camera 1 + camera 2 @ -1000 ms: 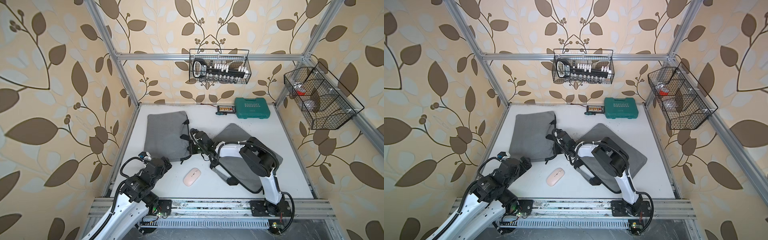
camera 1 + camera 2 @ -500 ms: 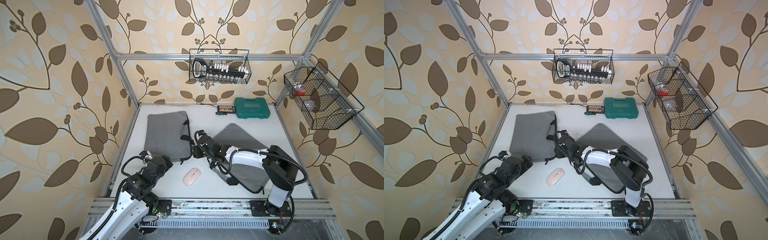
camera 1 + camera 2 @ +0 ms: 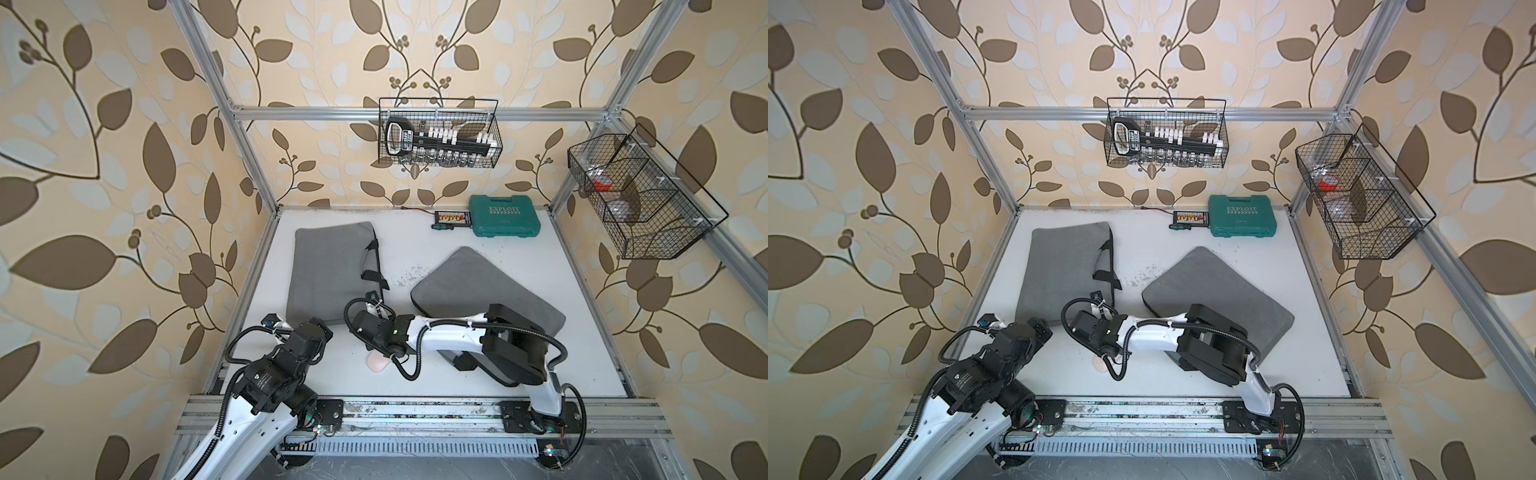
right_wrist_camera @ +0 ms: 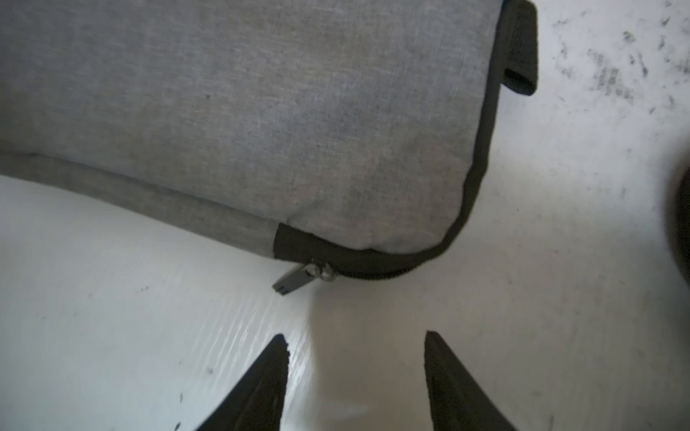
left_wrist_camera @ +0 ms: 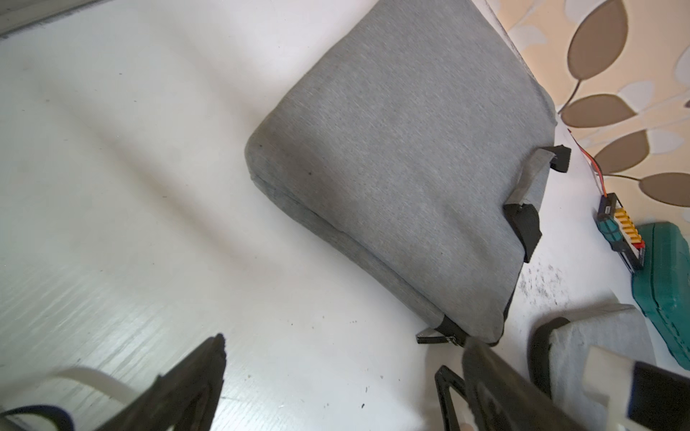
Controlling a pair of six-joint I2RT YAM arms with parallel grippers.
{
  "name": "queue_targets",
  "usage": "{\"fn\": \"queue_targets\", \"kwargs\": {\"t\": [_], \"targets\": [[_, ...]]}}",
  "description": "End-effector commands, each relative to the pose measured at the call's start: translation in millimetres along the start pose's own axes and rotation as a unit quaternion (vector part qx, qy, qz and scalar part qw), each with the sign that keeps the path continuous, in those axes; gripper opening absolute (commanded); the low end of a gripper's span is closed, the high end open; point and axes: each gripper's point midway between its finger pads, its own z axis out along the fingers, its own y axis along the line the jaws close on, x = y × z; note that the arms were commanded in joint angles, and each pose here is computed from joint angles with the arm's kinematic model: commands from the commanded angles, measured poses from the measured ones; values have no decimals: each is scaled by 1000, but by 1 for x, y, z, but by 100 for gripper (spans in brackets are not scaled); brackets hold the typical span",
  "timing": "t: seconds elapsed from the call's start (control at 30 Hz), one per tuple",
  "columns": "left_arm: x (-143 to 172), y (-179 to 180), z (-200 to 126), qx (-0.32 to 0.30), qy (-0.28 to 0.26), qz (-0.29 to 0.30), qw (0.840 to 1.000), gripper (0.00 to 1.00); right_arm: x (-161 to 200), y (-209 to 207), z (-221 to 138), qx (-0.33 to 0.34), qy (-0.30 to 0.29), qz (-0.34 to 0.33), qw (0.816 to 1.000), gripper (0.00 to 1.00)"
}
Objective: Put the mouse into the laptop bag
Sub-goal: Zip the zipper on the zippered laptop bag.
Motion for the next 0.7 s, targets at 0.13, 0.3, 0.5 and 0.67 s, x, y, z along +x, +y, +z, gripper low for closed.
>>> {"fn": "queue_targets", "kwargs": {"t": [0.13, 0.3, 0.5, 0.67], "targets": [[-14, 19, -9, -26, -39, -6, 999, 99, 10, 8, 13, 31, 15, -20, 999, 60], [-8, 12, -2, -24, -25, 2, 999, 99, 11, 14, 19, 37, 15, -26, 999, 66], [-7, 10, 4, -33, -27, 6, 999, 99, 13, 12, 33, 68, 16, -37, 997, 74], [-5, 7, 7, -30, -24, 7, 999, 99, 17, -2, 39, 116, 17, -43, 992, 64]]}}
